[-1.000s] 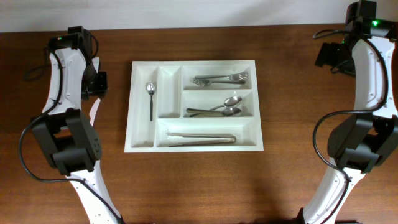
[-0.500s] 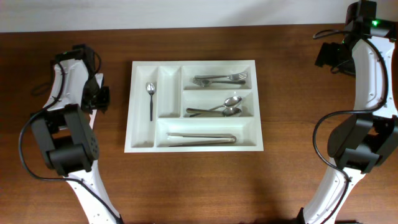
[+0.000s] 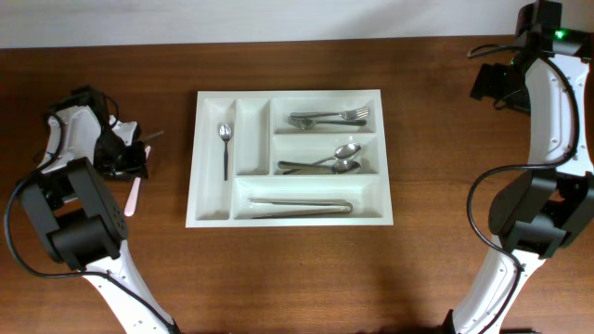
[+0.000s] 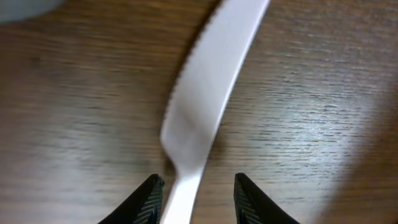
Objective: Pack container
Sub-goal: 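Move the left gripper back left and grasp the pink plastic knife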
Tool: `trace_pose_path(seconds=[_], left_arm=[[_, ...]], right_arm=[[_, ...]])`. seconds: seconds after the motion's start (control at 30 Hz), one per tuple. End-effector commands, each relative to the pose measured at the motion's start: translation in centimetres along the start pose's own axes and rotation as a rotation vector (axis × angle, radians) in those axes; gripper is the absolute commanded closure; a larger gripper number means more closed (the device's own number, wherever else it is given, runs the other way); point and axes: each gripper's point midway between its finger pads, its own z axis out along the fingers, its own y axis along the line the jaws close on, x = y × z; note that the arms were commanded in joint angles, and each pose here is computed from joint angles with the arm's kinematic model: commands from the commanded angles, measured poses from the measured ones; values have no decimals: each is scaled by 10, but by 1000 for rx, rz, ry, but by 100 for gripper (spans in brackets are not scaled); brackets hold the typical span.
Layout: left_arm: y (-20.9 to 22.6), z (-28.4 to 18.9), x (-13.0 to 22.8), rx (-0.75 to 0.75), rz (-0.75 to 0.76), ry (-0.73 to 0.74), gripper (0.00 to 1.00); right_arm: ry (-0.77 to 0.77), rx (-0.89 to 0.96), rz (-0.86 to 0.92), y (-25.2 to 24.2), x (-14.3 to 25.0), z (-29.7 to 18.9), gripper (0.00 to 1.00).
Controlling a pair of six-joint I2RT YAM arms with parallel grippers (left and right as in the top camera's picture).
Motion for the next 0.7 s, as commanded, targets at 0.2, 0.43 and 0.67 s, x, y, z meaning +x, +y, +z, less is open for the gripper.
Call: trace_pose_path(seconds=[0.2, 0.43, 0.67], left_arm=[[-8, 28, 16, 47, 24, 39, 67], [-7, 37, 18, 44, -52, 36, 98], [-10, -7, -11, 29, -72, -29, 98]], right_arm=[[-4, 15, -1, -1, -1, 1, 1], [-4, 15, -1, -1, -1, 1, 1], [-4, 15, -1, -1, -1, 1, 1]])
